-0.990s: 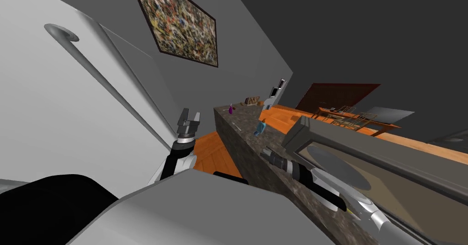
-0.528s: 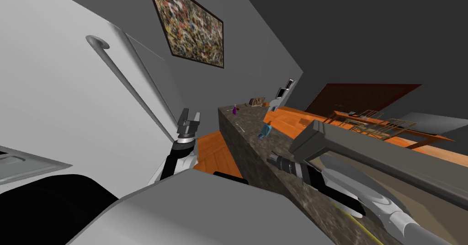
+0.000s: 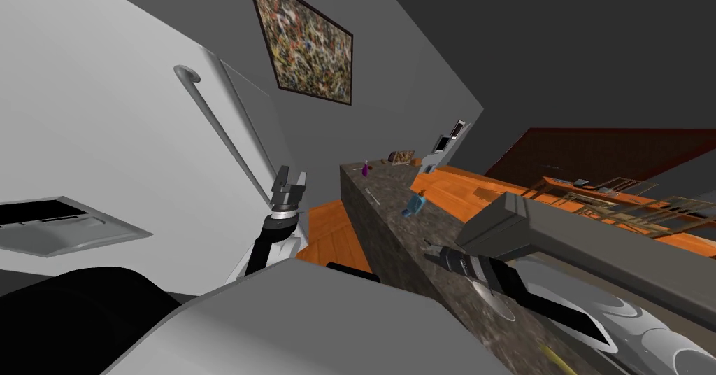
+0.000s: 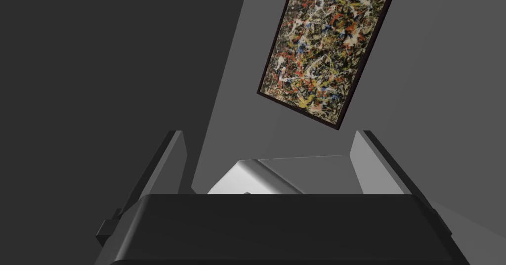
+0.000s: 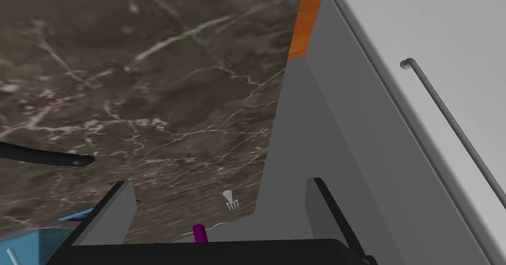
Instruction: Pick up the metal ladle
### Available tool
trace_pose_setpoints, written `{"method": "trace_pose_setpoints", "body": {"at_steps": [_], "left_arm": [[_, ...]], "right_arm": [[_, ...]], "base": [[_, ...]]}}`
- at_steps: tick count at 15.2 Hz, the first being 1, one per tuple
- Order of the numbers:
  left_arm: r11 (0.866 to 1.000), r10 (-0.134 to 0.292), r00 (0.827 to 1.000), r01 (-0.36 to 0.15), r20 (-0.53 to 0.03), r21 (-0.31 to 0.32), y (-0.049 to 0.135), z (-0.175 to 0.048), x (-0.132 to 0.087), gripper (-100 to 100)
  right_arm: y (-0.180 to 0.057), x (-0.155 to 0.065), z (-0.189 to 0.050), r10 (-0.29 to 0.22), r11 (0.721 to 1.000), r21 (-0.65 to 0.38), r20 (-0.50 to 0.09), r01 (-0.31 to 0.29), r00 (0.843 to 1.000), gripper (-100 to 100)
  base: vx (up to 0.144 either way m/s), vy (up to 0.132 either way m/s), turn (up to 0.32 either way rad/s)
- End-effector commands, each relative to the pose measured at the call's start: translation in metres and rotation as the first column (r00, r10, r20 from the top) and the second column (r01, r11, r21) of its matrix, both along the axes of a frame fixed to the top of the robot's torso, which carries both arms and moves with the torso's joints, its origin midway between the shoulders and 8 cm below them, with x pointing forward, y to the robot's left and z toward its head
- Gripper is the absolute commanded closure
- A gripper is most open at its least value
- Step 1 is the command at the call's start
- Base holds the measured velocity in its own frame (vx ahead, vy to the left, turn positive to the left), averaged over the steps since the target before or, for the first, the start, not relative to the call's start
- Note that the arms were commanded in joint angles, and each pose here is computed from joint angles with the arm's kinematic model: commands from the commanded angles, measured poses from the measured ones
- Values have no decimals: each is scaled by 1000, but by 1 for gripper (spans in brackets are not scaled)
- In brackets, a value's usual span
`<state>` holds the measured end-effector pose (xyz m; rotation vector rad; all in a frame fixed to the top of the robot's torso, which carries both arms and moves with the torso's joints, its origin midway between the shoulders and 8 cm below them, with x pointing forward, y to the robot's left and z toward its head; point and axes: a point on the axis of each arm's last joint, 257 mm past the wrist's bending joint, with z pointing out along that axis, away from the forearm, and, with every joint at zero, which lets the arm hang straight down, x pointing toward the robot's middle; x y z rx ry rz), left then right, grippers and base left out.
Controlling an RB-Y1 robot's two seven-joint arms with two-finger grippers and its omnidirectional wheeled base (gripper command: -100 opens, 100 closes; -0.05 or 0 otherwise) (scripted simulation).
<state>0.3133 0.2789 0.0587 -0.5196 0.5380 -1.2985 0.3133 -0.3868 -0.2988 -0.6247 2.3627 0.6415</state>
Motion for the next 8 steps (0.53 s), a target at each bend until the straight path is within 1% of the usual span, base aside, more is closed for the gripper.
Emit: {"method": "trace_pose_setpoints", "body": {"at_steps": [1,2,4,5,6,7,8], "left_arm": [[1000,0,1000,0,0,0,0,0,0,0],[1000,0,1000,0,0,0,0,0,0,0],[1000,0,1000,0,0,0,0,0,0,0],[1000,0,1000,0,0,0,0,0,0,0],[1000,0,1000,0,0,0,0,0,0,0],[1000,0,1000,0,0,0,0,0,0,0],[1000,0,1000,0,0,0,0,0,0,0]], "right_arm": [[-32,-10,-6,-2,997,-83,-37,-1,999,-100],[-32,-10,-6,-2,997,-83,-37,-1,999,-100],[-71,-31,-14,-13,984,-180,-95,-4,995,-100],[-72,-31,-13,-13,983,-182,-95,-4,995,-100],[-89,-43,-17,-20,975,-222,-126,-8,992,-100],[-89,-43,-17,-20,975,-222,-126,-8,992,-100],[-105,-55,-19,-28,966,-256,-155,-13,987,-100]], "base": [[27,5,166],[23,3,125],[30,0,188],[13,-9,143],[20,-8,168],[6,-9,96],[-8,-13,65]]}}
